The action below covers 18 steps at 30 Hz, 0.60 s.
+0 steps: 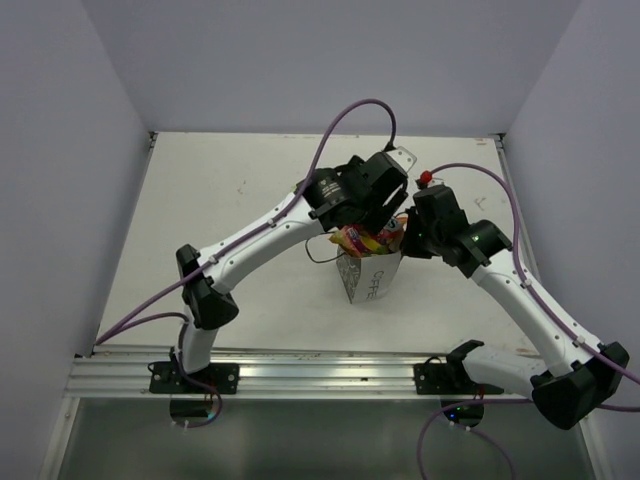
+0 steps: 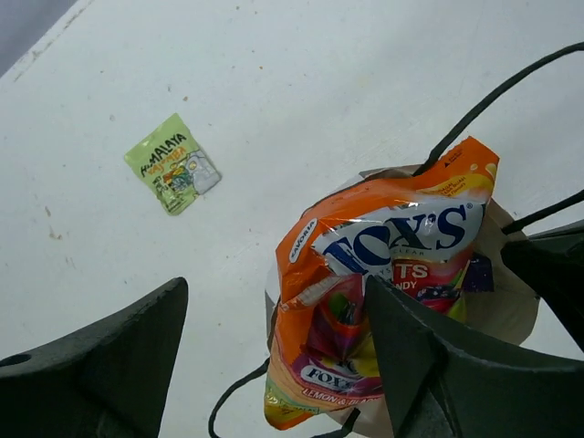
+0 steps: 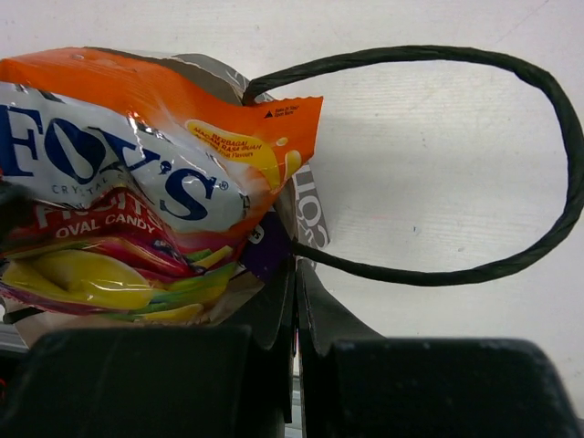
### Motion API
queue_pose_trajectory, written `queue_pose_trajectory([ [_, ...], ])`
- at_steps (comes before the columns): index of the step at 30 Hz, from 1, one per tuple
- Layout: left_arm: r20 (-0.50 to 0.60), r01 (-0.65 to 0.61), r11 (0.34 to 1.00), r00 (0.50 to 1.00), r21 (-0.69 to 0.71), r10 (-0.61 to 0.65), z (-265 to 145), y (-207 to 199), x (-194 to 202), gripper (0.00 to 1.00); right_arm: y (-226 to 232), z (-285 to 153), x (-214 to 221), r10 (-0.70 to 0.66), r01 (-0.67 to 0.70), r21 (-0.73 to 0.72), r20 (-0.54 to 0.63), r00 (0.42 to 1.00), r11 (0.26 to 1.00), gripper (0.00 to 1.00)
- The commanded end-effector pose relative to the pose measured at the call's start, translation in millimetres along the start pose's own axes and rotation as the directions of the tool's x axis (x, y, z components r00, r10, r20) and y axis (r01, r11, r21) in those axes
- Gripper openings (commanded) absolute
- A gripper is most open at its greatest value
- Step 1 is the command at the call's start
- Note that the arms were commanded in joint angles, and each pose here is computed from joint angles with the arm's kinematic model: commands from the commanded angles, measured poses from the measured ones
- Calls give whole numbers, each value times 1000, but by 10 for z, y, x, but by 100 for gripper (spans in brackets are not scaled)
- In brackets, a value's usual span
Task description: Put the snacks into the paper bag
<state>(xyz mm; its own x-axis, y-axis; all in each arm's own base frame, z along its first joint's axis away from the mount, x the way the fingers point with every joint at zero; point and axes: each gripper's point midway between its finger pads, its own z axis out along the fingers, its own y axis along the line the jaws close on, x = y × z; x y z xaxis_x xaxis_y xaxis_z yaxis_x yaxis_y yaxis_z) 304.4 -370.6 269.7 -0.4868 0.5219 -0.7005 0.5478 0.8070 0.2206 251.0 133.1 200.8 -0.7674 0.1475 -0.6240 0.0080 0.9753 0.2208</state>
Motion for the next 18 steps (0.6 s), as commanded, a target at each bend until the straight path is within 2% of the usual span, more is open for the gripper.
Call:
queue_pose_trajectory([
  [1,237,136,987,965,-84,-113,-565,460,-497,81,41,-41,-31,-20,20,-19,3,1000,1000,0],
  [3,281,171,972,952,-162,-120,-519,639,-494,77,43,-37,-32,-20,20,-19,3,1000,1000,0],
  [4,304,201,965,942,-168,-143,-580,754,-515,70,37,-30,-24,-20,20,-15,-1,1000,1000,0],
  [6,319,268,953,924,-143,-212,-515,968,-550,60,30,-41,-33,-19,19,-14,6,1000,1000,0],
  [8,338,288,951,911,-116,-235,-511,1062,-618,55,32,-41,-47,-18,19,-12,8,1000,1000,0],
  [11,328,261,965,915,-34,-235,-448,910,-643,41,31,-34,-55,-21,21,-8,7,1000,1000,0],
  [12,307,250,968,922,-14,-234,-377,839,-591,28,26,-23,-48,-21,21,-4,4,1000,1000,0],
  [15,258,231,967,933,104,-250,-211,545,-540,0,33,-24,-59,-21,21,-5,6,1000,1000,0],
  [18,196,229,948,942,219,-272,-79,243,-474,0,29,-7,-55,-20,20,-1,1,1000,1000,0],
])
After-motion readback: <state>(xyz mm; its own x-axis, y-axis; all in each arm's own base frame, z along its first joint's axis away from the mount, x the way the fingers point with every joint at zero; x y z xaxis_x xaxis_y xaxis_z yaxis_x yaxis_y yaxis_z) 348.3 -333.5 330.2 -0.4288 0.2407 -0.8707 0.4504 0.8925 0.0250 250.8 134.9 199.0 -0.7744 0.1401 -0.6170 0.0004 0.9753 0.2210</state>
